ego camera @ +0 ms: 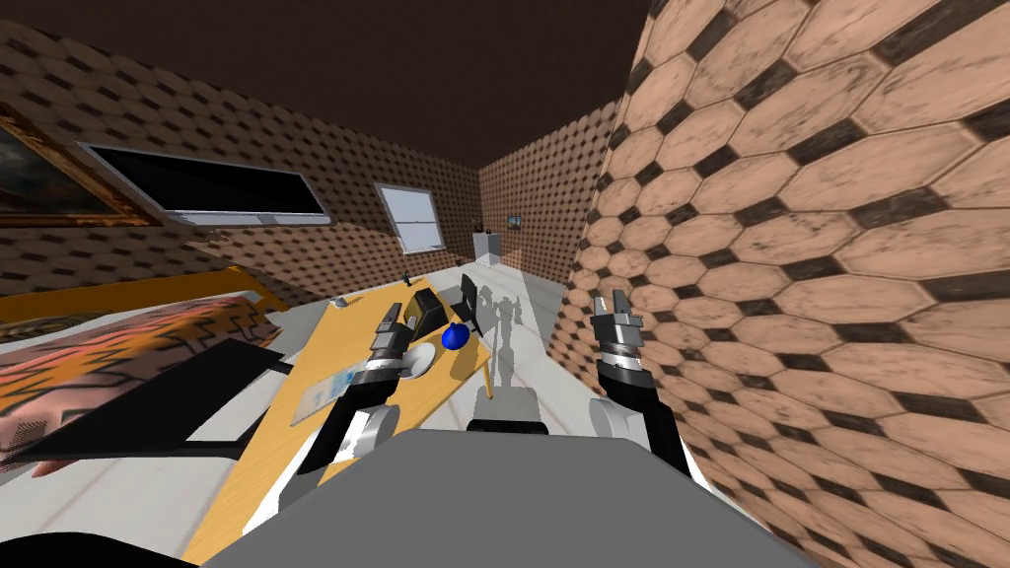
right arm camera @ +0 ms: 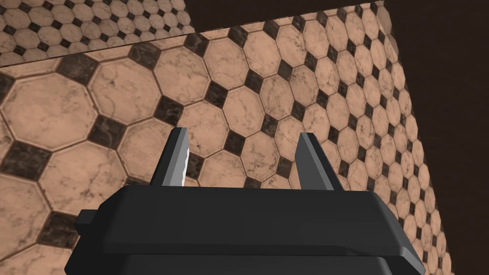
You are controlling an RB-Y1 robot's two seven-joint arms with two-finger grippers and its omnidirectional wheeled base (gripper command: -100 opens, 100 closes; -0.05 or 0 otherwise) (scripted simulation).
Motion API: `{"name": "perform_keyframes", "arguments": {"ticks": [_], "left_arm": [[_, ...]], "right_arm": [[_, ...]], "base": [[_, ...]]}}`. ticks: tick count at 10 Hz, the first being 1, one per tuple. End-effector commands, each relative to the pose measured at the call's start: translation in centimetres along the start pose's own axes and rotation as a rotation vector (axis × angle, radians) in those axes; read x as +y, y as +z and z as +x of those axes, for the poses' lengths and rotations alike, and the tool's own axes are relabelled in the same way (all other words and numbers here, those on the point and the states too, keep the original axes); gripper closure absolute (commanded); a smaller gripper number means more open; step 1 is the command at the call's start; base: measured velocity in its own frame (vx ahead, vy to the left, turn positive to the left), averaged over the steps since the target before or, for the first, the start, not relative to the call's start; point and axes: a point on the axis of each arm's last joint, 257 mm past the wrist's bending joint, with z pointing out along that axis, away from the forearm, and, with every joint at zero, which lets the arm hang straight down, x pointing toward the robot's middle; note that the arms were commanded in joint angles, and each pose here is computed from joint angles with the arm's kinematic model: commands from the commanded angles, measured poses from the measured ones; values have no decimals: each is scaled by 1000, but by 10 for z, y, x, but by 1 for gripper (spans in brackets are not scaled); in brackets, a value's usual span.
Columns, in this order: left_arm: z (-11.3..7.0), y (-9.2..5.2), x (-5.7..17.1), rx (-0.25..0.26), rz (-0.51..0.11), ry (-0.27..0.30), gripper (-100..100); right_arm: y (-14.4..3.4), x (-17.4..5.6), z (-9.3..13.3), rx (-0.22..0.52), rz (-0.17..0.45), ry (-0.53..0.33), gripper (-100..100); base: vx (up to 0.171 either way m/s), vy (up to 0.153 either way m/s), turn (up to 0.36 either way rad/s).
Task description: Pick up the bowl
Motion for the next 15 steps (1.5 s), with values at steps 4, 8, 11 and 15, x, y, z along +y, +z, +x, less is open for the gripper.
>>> {"name": "perform_keyframes", "arguments": {"ticks": [4, 8, 11, 15], "left_arm": [[-21, -10, 63, -15, -191, -46, -100], [-38, -24, 106, -34, -328, -79, -100], [-47, -34, 129, -47, -407, -96, -100], [-68, -57, 169, -79, -548, -131, -100]], "right_arm": [[0, 0, 0, 0, 0, 0, 0], [0, 0, 0, 0, 0, 0, 0], [0, 0, 0, 0, 0, 0, 0], [0, 0, 0, 0, 0, 0, 0]], "base": [[-25, 24, -155], [-22, 17, -130], [-27, 15, -123], [-30, 14, -141]]}}
